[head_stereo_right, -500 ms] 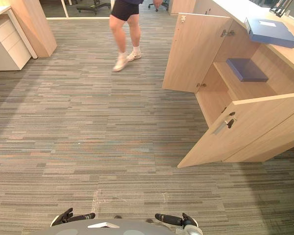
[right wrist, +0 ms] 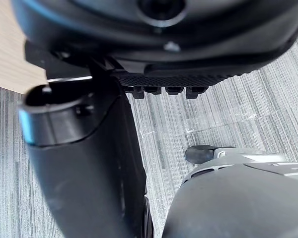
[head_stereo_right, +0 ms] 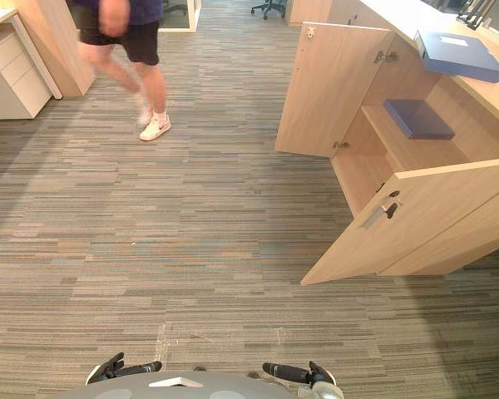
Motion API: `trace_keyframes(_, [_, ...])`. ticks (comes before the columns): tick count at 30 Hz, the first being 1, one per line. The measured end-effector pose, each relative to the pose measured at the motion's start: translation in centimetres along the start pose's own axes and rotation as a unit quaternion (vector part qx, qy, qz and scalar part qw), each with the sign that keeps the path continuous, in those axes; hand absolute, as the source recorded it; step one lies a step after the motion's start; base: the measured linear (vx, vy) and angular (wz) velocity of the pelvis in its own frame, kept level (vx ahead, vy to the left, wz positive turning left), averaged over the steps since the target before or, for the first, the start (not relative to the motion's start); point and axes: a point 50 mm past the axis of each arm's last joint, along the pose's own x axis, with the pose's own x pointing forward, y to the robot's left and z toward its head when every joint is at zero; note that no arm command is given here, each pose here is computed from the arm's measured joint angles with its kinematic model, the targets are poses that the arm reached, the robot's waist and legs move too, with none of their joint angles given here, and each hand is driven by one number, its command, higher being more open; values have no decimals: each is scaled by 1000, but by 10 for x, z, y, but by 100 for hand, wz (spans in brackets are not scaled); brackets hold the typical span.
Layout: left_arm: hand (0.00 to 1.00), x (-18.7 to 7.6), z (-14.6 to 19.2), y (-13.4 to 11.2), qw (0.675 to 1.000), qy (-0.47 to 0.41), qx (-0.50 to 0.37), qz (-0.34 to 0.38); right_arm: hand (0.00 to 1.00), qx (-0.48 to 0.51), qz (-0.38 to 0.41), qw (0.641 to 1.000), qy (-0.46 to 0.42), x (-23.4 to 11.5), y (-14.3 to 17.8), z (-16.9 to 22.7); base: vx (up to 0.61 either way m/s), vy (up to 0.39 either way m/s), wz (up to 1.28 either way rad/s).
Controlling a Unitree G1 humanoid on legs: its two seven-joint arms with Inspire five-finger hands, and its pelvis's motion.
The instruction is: Walk over to the cabinet, pick up the folder, carry it to the office cabinet, place the folder inside the office cabinet, then close the office cabinet door
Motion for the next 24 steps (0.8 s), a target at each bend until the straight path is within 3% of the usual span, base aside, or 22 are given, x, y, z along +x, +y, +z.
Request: trace_keyframes(24, [100, 0, 4, -1, 999, -11, 50, 3, 100, 20, -4, 1000, 3, 0, 0, -1, -4, -3, 0])
